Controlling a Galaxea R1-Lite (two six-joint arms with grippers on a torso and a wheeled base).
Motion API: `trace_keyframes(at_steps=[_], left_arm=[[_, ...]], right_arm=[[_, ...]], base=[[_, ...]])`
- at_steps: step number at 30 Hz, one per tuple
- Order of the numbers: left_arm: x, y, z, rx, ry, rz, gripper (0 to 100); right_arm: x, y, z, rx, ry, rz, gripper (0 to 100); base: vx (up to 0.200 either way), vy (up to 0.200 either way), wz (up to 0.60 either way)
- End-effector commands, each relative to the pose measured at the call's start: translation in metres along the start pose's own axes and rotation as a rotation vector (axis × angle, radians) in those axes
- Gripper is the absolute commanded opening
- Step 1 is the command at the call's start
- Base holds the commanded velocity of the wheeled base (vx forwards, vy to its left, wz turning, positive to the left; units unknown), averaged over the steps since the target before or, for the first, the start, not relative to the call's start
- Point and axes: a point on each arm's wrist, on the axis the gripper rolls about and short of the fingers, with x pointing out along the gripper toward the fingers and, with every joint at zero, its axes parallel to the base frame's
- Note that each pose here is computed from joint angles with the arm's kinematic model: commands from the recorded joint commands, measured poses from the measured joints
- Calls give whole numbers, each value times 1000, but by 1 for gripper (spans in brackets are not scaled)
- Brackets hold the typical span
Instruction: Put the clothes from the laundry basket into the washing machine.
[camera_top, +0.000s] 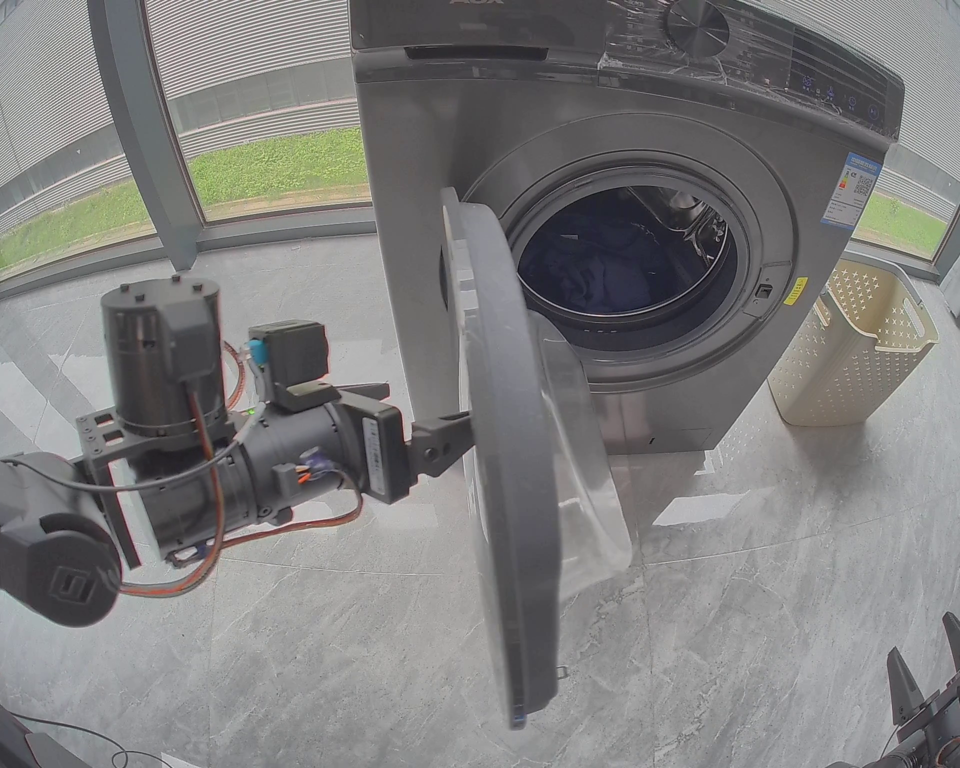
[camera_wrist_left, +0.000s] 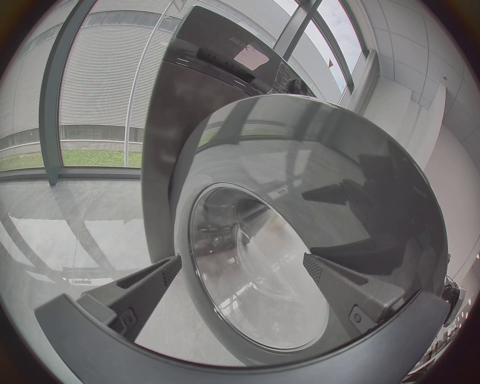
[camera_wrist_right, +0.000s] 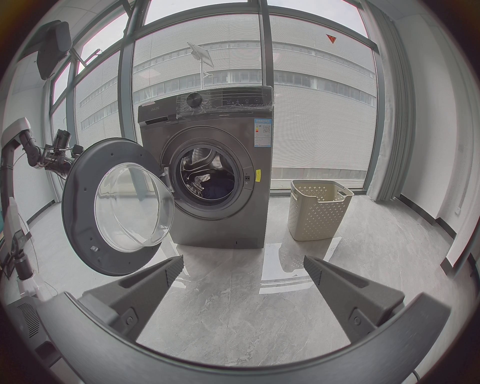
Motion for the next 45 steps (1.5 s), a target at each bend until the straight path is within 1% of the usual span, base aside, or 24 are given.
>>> trace_keyframes(at_steps=[1,4,9,12,15,18,19,20,22,27,30,34,36,37,39,41,43,45], left_arm=[[31,-8,-4,3,21,-19,100],[40,-11,-2,5,23,-30,100],[55,-12,0,5,20,-33,100],[72,-15,1,3,14,-44,100],[83,-15,6,2,-3,-50,100],[92,-18,9,-9,-17,-59,100],[99,-24,14,-33,-38,-77,100],[103,-24,17,-49,-50,-81,100],[111,-25,19,-63,-60,-86,100],[129,-22,22,-68,-81,-81,100],[135,-22,22,-70,-87,-82,100],[138,-23,27,-71,-108,-85,100],[143,-23,29,-76,-125,-80,100],[145,-23,32,-83,-142,-81,100],[150,-23,39,-121,-173,-77,100],[156,-23,46,-160,-207,-55,100],[163,-20,48,-183,-234,-33,100],[170,-15,51,-190,-256,-4,100]], right_arm=[[0,0,-5,0,1,1,100],[0,0,-5,0,1,1,100],[0,0,-5,0,1,1,100],[0,0,-5,0,3,1,100],[0,0,-5,0,1,1,100],[0,0,-5,0,1,1,100],[0,0,-5,0,1,1,100],[0,0,-5,0,1,1,100],[0,0,-5,0,1,1,100],[0,0,-5,0,1,1,100],[0,0,-5,0,1,1,100],[0,0,-5,0,1,1,100],[0,0,-5,0,1,1,100],[0,0,-5,0,1,1,100],[0,0,-5,0,1,1,100],[0,0,-5,0,1,1,100],[0,0,-5,0,1,1,100],[0,0,-5,0,1,1,100]], base=[[0,0,0],[0,0,0],[0,0,0],[0,0,0],[0,0,0],[0,0,0],[0,0,0],[0,0,0],[0,0,0],[0,0,0],[0,0,0],[0,0,0],[0,0,0],[0,0,0],[0,0,0],[0,0,0],[0,0,0],[0,0,0]])
